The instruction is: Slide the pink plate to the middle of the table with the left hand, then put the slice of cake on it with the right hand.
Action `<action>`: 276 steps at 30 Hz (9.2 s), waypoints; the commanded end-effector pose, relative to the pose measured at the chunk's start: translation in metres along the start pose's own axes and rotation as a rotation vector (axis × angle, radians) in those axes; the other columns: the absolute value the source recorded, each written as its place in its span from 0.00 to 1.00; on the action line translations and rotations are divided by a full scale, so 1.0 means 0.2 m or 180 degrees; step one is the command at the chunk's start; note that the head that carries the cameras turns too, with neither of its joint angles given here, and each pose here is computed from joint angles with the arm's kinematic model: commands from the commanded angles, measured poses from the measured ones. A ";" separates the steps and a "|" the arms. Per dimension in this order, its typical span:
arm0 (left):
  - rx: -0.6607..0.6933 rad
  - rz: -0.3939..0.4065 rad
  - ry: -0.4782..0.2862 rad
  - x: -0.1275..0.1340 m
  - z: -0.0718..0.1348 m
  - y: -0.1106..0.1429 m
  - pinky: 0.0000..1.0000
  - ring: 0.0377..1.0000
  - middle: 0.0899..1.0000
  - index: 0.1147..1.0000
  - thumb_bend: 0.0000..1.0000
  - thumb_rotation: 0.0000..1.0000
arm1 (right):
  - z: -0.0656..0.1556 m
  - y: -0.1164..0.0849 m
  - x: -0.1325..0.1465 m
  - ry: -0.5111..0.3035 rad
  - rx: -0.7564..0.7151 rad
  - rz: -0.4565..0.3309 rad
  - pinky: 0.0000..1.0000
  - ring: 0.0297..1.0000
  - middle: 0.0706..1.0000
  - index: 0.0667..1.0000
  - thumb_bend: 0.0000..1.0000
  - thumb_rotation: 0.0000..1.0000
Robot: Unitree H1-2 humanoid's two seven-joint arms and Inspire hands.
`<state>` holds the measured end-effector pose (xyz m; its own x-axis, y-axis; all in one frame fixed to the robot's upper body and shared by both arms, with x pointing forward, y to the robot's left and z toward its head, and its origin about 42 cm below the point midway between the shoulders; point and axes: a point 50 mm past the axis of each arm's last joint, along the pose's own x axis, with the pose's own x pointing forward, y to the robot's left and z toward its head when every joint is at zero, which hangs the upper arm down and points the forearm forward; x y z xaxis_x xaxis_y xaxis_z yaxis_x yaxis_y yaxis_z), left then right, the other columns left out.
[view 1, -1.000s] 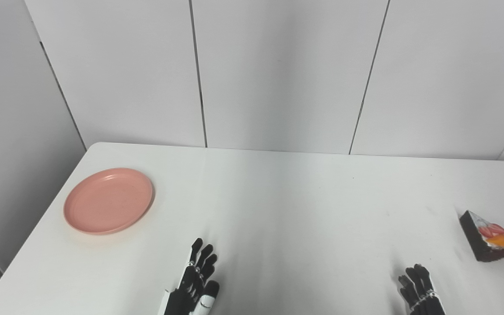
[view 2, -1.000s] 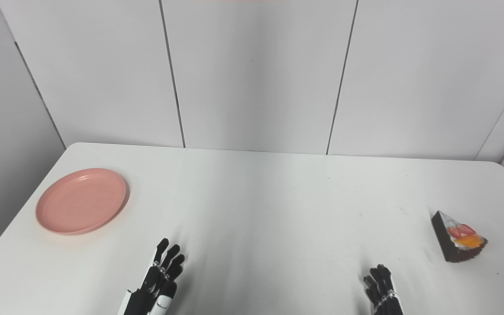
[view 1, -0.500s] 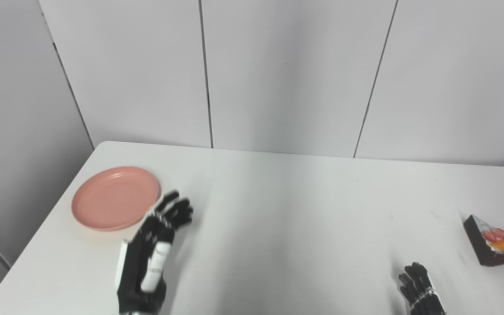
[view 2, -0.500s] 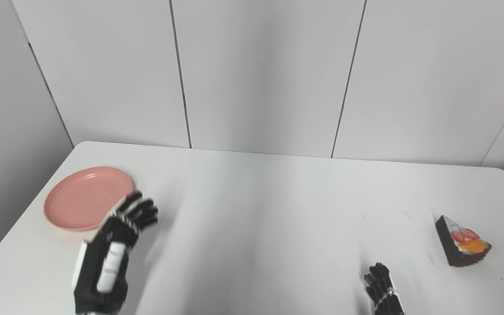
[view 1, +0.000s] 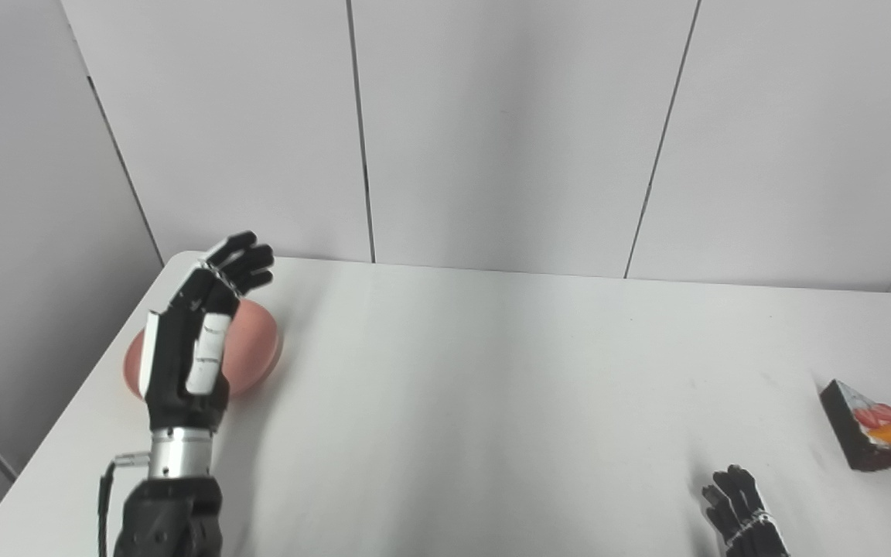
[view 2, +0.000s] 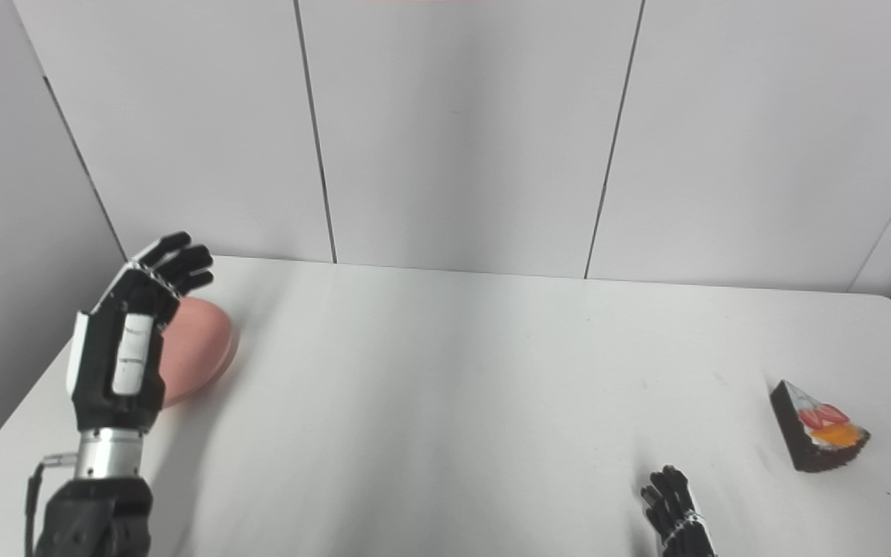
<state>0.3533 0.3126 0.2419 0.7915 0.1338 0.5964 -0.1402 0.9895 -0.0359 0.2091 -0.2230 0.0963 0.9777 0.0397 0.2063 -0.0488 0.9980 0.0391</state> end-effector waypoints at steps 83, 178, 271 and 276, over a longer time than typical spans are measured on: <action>-0.0157 -0.0088 0.1371 0.21 -0.63 0.55 0.65 0.75 0.73 0.70 0.83 0.70 | 0.00 0.04 -0.09 0.0290 -0.0053 0.0162 0.93 0.91 0.92 0.93 0.79 0.98; -0.1130 -0.0120 0.2538 -0.35 -0.55 -0.51 0.87 0.84 0.84 0.70 0.73 0.80 | 0.12 0.68 0.09 0.0325 -0.0207 0.0105 0.91 0.92 0.94 0.90 0.82 0.95; -0.1294 -0.0212 0.2737 -0.55 -0.58 -0.58 0.88 0.84 0.83 0.69 0.70 0.84 | 0.54 -0.92 0.94 0.0295 -0.5188 -0.0715 0.66 0.72 0.74 0.74 0.82 0.93; -0.1289 -0.0208 0.2741 -0.55 -0.58 -0.58 0.87 0.84 0.83 0.70 0.70 0.83 | 0.56 -0.93 0.97 0.0298 -0.5216 -0.0697 0.68 0.72 0.75 0.74 0.82 0.92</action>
<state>0.3781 0.1884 0.1385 0.9954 -0.0921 0.0265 0.0953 0.9220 -0.3754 0.3803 -0.3957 0.2137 0.9677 -0.1467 0.2053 0.2089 0.0097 -0.9779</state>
